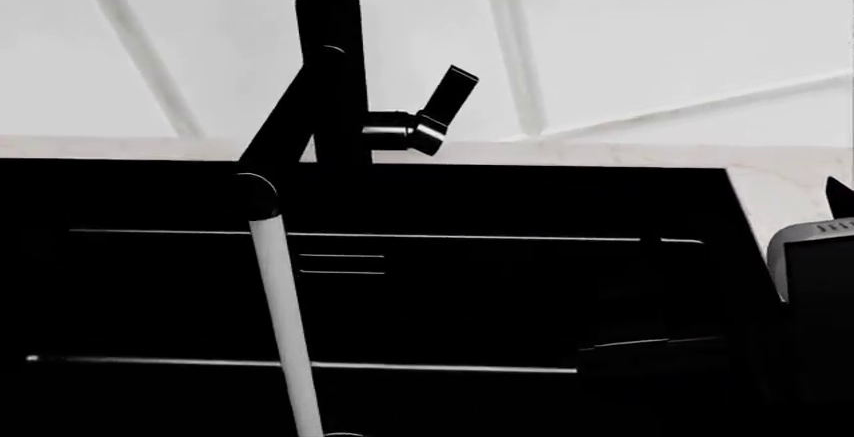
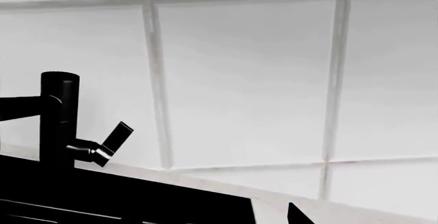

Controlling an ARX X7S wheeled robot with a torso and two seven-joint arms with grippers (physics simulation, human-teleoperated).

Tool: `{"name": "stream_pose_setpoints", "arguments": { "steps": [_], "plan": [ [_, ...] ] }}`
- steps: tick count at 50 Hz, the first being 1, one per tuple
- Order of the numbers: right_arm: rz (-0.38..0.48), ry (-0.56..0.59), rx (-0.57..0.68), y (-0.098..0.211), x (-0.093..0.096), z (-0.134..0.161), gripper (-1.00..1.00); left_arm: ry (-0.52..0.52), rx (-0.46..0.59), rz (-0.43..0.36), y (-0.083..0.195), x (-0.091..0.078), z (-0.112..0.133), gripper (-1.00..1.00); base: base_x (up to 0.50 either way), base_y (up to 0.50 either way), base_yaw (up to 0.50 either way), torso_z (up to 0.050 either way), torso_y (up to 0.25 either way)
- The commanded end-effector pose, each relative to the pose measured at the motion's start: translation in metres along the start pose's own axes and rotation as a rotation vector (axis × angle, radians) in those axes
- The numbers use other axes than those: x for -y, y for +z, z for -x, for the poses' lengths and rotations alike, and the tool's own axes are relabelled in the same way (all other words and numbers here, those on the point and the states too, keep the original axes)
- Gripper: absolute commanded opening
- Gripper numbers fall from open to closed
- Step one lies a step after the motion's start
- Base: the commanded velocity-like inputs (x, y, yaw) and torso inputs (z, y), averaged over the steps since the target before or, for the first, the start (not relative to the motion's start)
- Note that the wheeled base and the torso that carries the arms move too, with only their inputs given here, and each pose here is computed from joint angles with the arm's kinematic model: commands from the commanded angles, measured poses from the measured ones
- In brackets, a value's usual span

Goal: Pick the eggplants and mangos from the sink and place them in one bowl. Place the bell pepper in the other bowl. Then turn off the sink faucet.

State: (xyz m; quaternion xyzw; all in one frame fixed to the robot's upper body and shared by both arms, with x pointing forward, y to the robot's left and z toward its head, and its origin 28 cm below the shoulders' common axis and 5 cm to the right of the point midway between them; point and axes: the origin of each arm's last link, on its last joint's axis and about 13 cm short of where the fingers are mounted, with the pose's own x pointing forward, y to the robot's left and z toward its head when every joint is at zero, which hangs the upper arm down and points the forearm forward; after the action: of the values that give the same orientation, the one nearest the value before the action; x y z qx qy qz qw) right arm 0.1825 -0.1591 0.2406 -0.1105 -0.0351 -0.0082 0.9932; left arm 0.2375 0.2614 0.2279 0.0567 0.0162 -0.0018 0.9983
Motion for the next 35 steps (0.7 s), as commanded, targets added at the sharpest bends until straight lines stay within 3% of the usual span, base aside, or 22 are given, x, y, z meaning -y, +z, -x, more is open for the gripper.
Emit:
{"name": "stream_pose_setpoints", "arguments": {
  "steps": [1, 13, 18, 25, 33, 35],
  "plan": [
    [-0.01, 0.002, 0.001, -0.001, 0.0, 0.0, 1.0, -0.031, 0.006, 0.03, 0.003, 0.003, 0.0, 1.0, 0.21, 0.0, 0.0, 0.0, 0.0],
    [-0.066, -0.037, -0.052, 0.003, 0.002, -0.013, 1.0, -0.026, -0.005, 0.028, 0.004, 0.003, -0.005, 1.0, 0.0, 0.0, 0.0, 0.0, 0.0],
    [-0.12, 0.026, -0.067, 0.011, -0.001, -0.058, 1.0, -0.027, 0.0, 0.027, 0.009, 0.005, -0.014, 1.0, 0.0, 0.0, 0.0, 0.0, 0.0],
    [-0.117, 0.098, -0.071, 0.022, -0.003, -0.117, 1.0, -0.029, 0.015, 0.033, 0.018, 0.01, -0.031, 1.0, 0.0, 0.0, 0.0, 0.0, 0.0],
    [-0.11, 0.126, -0.097, 0.013, -0.005, -0.162, 1.0, -0.019, 0.005, 0.043, 0.017, 0.011, -0.044, 1.0, 0.0, 0.0, 0.0, 0.0, 0.0],
    [-0.152, 0.122, -0.092, 0.009, -0.005, -0.171, 1.0, -0.016, 0.006, 0.049, 0.018, 0.011, -0.047, 1.0, 0.0, 0.0, 0.0, 0.0, 0.0]
  ]
}}
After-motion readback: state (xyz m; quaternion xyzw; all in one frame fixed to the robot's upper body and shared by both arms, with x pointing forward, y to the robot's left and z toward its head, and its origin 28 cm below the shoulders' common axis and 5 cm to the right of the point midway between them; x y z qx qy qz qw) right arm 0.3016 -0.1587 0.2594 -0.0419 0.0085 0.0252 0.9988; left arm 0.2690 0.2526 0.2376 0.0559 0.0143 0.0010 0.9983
